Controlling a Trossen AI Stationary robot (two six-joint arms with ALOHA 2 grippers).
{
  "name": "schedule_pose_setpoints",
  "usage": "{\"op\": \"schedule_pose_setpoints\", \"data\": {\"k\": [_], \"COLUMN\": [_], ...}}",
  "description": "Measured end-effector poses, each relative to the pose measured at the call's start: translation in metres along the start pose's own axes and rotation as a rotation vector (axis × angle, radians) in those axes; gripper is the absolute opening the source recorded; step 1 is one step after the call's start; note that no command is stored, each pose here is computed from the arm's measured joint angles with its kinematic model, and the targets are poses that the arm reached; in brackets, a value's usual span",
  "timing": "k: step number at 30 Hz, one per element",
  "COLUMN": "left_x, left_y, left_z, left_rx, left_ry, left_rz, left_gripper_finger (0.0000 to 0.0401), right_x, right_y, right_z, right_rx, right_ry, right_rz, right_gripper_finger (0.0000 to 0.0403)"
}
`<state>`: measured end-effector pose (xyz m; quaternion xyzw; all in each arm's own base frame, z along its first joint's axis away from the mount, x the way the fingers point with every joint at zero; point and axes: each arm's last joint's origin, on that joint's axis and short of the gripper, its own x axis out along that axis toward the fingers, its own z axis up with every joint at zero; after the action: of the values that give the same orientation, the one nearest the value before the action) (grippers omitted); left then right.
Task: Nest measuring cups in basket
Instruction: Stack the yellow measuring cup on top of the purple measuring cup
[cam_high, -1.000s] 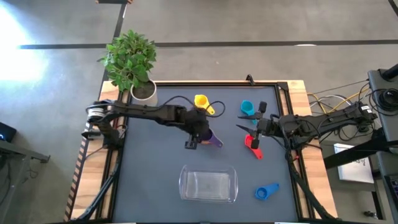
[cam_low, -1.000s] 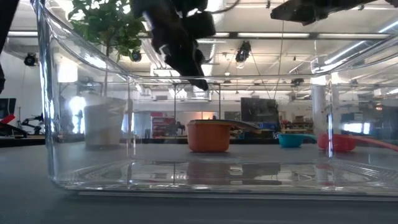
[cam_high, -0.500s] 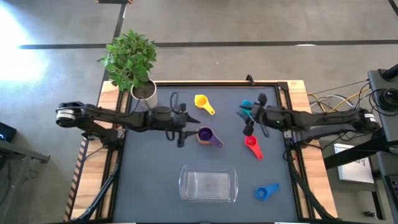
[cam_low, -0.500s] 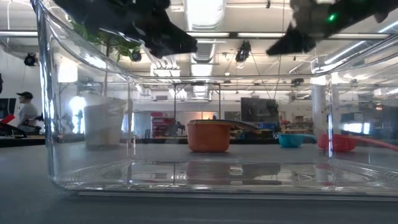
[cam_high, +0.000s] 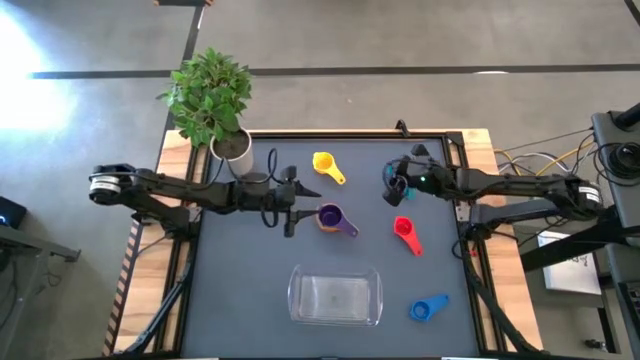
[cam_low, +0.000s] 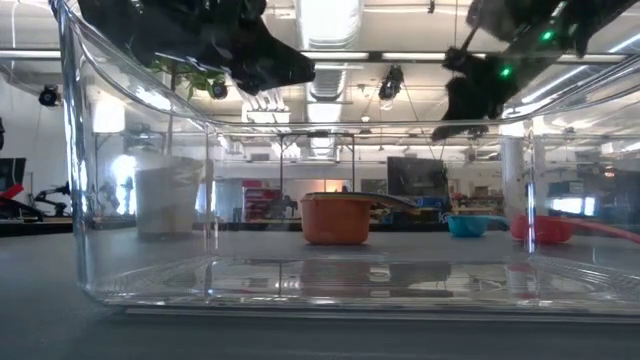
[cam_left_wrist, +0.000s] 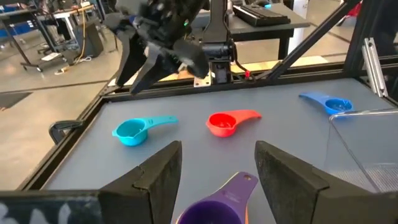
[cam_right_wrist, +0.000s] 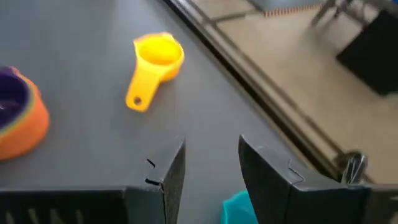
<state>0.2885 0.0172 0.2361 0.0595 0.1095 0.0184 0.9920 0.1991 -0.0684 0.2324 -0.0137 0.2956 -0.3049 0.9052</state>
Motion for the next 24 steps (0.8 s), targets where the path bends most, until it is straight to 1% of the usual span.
{"op": "schedule_pose_setpoints", "data": {"k": [5, 10, 14, 17, 19, 21, 24], "left_x": [0.003, 0.003, 0.003, 0.003, 0.003, 0.003, 0.002], "left_y": [0.0, 0.0, 0.0, 0.0, 0.001, 0.002, 0.003], "left_z": [-0.004, -0.004, -0.004, -0.003, -0.003, -0.004, -0.009], "left_rx": [-0.006, -0.006, 0.002, 0.018, 0.02, 0.021, 0.024], "left_ry": [0.019, 0.018, 0.017, 0.012, 0.011, 0.025, 0.086], "left_rz": [-0.001, 0.0, 0.001, 0.008, 0.039, 0.079, 0.12], "left_gripper_finger": [0.0187, 0.0187, 0.0187, 0.0187, 0.0187, 0.0187, 0.0187], "right_x": [0.021, 0.038, 0.052, 0.065, 0.074, 0.083, 0.097], "right_y": [-0.01, -0.017, -0.017, -0.015, -0.012, -0.01, -0.008], "right_z": [-0.01, -0.02, -0.02, -0.013, -0.006, 0.0, 0.005], "right_rx": [0.025, 0.036, 0.031, 0.04, 0.038, 0.034, 0.028], "right_ry": [0.112, 0.193, 0.179, 0.123, 0.096, 0.098, 0.114], "right_rz": [0.035, 0.011, 0.029, 0.124, 0.184, 0.201, 0.202], "right_gripper_finger": [0.0139, 0.0159, 0.0182, 0.0197, 0.0204, 0.0208, 0.0211]}}
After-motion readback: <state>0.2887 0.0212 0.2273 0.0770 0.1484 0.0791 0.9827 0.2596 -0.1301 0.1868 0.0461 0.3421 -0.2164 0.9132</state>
